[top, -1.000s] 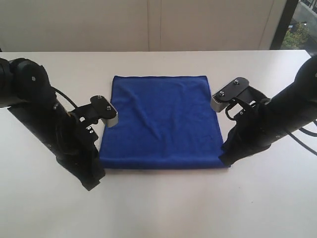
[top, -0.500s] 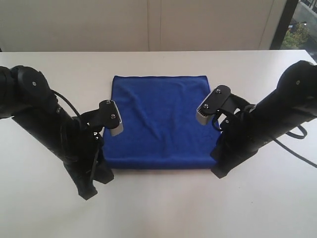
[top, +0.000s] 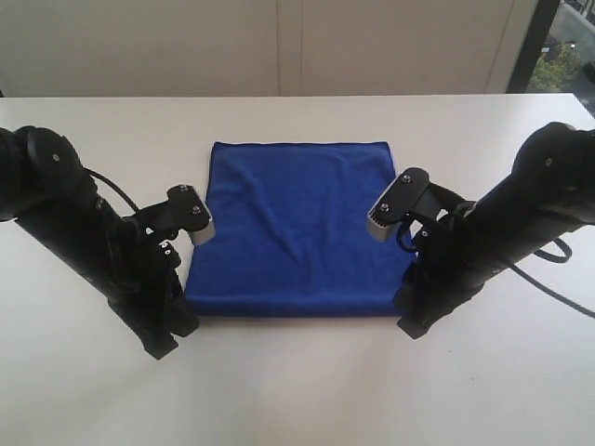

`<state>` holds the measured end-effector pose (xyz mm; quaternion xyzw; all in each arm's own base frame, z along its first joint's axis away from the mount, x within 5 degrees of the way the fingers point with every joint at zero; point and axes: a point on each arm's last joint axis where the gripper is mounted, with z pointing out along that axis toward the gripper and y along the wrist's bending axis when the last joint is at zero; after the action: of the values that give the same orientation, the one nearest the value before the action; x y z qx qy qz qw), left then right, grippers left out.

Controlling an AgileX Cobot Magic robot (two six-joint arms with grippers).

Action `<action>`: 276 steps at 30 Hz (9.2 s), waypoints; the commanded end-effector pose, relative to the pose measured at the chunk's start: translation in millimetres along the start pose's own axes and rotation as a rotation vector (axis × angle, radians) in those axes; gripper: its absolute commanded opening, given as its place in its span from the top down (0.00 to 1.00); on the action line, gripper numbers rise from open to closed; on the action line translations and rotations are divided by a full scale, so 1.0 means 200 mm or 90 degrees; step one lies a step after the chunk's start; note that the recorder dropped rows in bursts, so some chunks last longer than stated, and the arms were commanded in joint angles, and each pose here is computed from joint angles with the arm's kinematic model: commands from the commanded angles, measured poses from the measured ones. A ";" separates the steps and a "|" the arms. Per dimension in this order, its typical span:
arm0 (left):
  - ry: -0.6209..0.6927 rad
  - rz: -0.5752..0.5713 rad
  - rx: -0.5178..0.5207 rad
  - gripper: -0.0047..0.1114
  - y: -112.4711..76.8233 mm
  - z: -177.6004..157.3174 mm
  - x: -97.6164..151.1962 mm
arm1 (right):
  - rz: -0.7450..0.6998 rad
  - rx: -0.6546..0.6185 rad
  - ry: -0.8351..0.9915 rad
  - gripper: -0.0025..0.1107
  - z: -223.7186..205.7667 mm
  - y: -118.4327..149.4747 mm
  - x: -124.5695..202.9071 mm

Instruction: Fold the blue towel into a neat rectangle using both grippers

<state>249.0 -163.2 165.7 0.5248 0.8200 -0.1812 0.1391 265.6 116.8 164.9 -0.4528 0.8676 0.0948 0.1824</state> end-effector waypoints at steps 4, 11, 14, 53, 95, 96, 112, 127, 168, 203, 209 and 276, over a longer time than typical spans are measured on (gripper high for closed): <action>0.014 0.069 0.045 0.74 -0.02 0.00 0.03 | -0.061 -0.001 0.005 0.70 -0.01 0.01 0.01; 0.004 0.080 0.033 0.55 -0.01 0.01 0.02 | -0.074 -0.009 0.021 0.67 0.03 0.00 0.02; -0.031 0.103 -0.001 0.55 0.01 0.01 -0.01 | -0.107 0.005 0.027 0.56 0.05 -0.01 0.02; -0.026 0.193 -0.042 0.96 0.09 0.12 0.01 | -0.145 0.015 0.060 0.98 0.16 -0.05 0.06; -0.135 0.112 -0.261 0.96 0.10 -0.21 -0.10 | -0.054 0.199 -0.145 0.98 -0.24 -0.07 -0.10; -0.134 0.112 -0.260 0.96 0.10 -0.21 -0.10 | -0.054 0.194 -0.141 0.98 -0.24 -0.07 -0.10; -0.078 0.192 -0.084 0.96 -0.15 -0.40 -0.03 | -0.038 0.107 -0.066 0.98 -0.33 0.18 -0.04; -0.029 0.188 -0.079 0.96 -0.16 -0.40 0.01 | -0.052 0.083 -0.064 0.98 -0.41 0.27 -0.01; -0.186 0.119 -0.432 0.96 0.20 -0.28 -0.14 | 0.000 0.277 -0.181 0.98 -0.20 -0.16 -0.21; -0.221 0.136 -0.521 0.96 0.38 -0.23 -0.28 | -0.037 0.347 -0.230 0.98 -0.14 -0.35 -0.26; -0.227 0.138 -0.532 0.96 0.38 -0.25 -0.29 | -0.038 0.346 -0.234 0.98 -0.09 -0.38 -0.27; -0.207 0.086 -0.548 0.96 0.68 0.00 -0.32 | -0.034 0.369 -0.238 0.98 0.10 -0.57 -0.32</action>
<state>397.2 -165.3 170.5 0.4506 0.7467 0.1061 0.4777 395.0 112.2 170.4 -0.3872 0.7953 -0.0749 0.4604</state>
